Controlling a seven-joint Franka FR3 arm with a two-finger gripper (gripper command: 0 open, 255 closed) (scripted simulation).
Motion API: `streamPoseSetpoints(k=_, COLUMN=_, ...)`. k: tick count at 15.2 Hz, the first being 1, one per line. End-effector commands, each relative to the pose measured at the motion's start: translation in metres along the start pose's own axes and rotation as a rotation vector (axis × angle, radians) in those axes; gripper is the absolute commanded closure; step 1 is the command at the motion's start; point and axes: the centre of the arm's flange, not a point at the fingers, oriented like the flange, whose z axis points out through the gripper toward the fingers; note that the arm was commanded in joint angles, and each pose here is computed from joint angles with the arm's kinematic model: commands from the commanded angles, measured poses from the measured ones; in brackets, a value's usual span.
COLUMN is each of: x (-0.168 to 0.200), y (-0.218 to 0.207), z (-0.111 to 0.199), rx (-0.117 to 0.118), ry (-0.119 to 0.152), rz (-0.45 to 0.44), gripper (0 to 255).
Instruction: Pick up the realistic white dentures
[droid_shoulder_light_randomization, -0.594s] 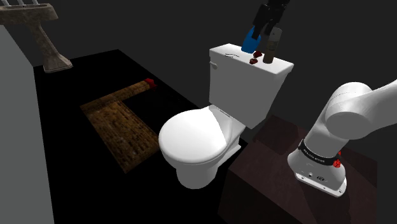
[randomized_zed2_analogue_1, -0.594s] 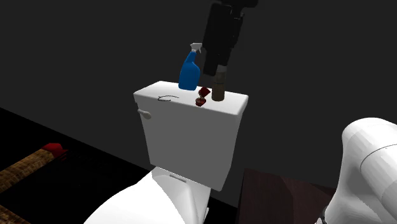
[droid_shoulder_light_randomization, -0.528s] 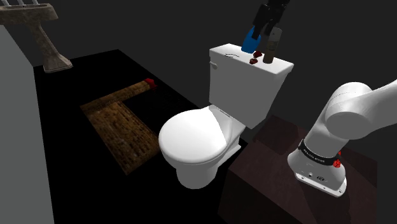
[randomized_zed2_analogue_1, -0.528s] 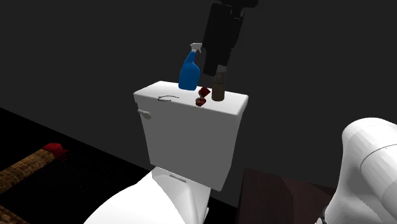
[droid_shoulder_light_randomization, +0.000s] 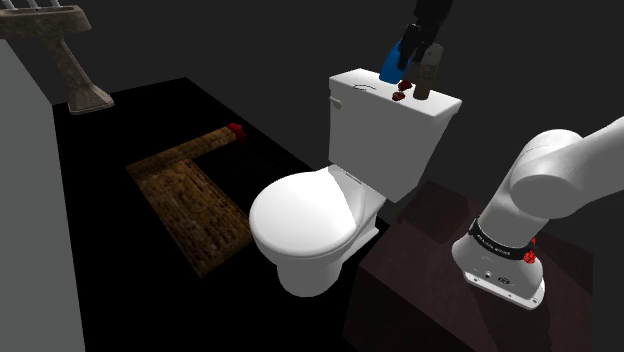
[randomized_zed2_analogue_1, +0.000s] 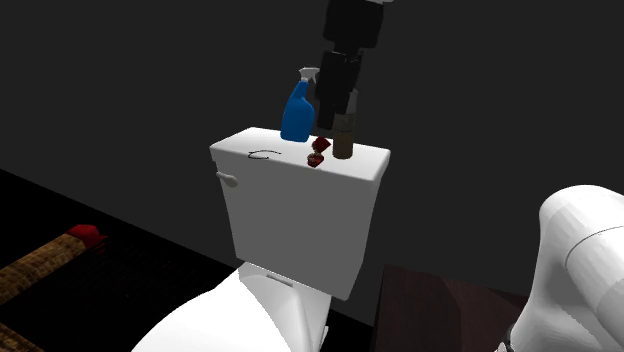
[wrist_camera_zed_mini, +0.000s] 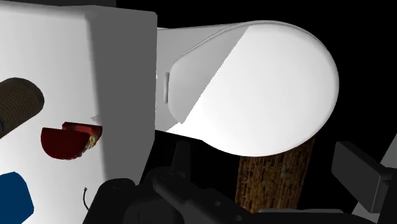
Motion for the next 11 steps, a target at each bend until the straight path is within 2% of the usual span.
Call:
streamPoseSetpoints(k=1, x=0.007, y=0.022, z=0.012, rx=-0.006, ry=-0.010, rz=-0.014, gripper=0)
streamPoseSetpoints(k=11, x=0.049, y=0.129, z=0.074, rx=-0.032, ry=-0.058, rz=-0.074, gripper=0)
